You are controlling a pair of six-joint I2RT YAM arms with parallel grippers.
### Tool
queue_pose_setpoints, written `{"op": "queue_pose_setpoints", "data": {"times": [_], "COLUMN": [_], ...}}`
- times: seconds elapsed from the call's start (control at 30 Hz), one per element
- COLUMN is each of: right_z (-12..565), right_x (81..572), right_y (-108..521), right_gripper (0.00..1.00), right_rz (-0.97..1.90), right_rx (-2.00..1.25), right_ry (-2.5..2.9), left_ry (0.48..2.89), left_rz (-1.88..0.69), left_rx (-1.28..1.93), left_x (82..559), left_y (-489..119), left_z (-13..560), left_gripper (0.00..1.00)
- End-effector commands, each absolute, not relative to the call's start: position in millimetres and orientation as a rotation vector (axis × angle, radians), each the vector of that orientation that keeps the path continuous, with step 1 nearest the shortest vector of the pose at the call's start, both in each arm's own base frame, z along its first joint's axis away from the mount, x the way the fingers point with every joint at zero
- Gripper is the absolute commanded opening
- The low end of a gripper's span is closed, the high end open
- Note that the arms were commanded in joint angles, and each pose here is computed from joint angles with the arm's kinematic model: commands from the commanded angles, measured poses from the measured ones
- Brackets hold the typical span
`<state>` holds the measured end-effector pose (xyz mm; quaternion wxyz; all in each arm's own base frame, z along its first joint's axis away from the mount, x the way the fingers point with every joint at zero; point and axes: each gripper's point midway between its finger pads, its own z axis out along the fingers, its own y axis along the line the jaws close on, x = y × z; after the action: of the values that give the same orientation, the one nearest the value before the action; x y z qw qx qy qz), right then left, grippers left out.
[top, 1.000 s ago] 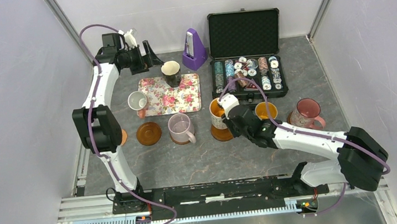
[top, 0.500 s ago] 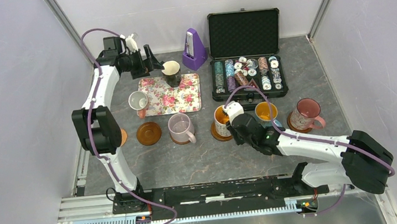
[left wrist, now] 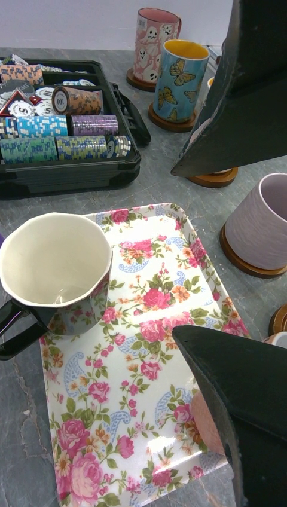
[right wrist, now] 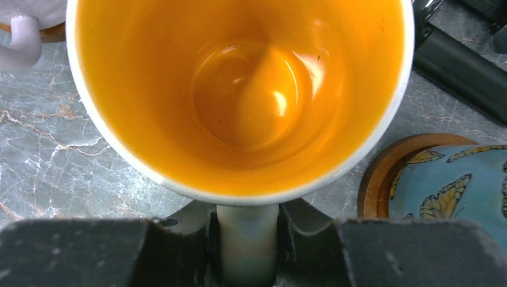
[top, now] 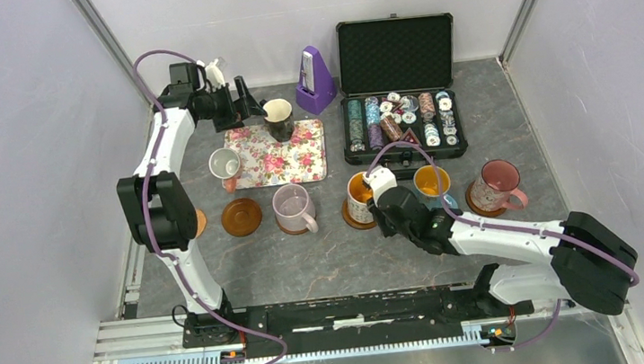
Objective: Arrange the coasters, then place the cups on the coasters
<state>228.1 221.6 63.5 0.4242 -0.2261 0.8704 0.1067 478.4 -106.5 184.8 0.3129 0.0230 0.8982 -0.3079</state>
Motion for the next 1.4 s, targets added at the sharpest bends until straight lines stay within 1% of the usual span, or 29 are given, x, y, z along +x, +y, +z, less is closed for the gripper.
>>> {"op": "queue_pose_setpoints", "data": {"times": [0.0,0.1,0.2,0.27,0.37,0.53,0.73,0.8,0.93,1.0,1.03,1.07,1.1,1.17,1.2,1.23,1.27,1.37], "right_z": [94,94,91,91,90,88,90,89,92,94,95,96,99,100,102,106,109,119], "right_x": [243,241,239,239,238,236,229,227,225,224,224,223,222,221,221,223,223,228], "right_y": [248,249,249,250,250,246,239,239,240,242,241,241,241,237,237,238,238,237], "right_gripper": [0.28,0.47,0.60,0.61,0.57,0.56,0.60,0.63,0.65,0.67,0.71,0.76,0.84,0.96,0.98,0.98,0.98,0.98], "right_rz": [0.401,0.418,0.425,0.431,0.432,0.411,0.390,0.393,0.402,0.412,0.407,0.404,0.405,0.389,0.385,0.381,0.379,0.353], "right_rx": [-0.486,-0.490,-0.497,-0.502,-0.508,-0.519,-0.567,-0.593,-0.612,-0.636,-0.647,-0.665,-0.677,-0.691,-0.698,-0.702,-0.707,-0.705], "right_ry": [2.040,2.035,2.038,2.040,2.043,2.060,2.075,2.077,2.067,2.059,2.057,2.054,2.047,2.050,2.041,2.030,2.026,2.010], "left_ry": [2.313,2.317,2.310,2.311,2.311,2.311,2.314,2.315,2.306,2.307,2.310,2.316,2.317,2.347,2.363,2.382,2.402,2.463], "left_rz": [-0.785,-0.780,-0.777,-0.773,-0.766,-0.757,-0.761,-0.765,-0.759,-0.745,-0.729,-0.712,-0.683,-0.636,-0.613,-0.571,-0.521,-0.392], "left_rx": [0.089,0.087,0.082,0.082,0.087,0.091,0.095,0.096,0.106,0.121,0.135,0.148,0.168,0.213,0.227,0.283,0.293,0.334], "left_x": [476,475,475,474,473,473,473,473,474,473,473,472,472,466,464,459,457,446], "left_y": [-105,-104,-104,-104,-103,-102,-102,-103,-102,-101,-99,-98,-94,-89,-86,-81,-63,-40], "left_z": [207,206,205,205,205,205,203,202,205,207,208,210,211,212,213,210,210,206], "left_gripper": [1.00,1.00,1.00,1.00,1.00,1.00,1.00,1.00,1.00,1.00,1.00,1.00,1.00,1.00,1.00,1.00,1.00,1.00]}}
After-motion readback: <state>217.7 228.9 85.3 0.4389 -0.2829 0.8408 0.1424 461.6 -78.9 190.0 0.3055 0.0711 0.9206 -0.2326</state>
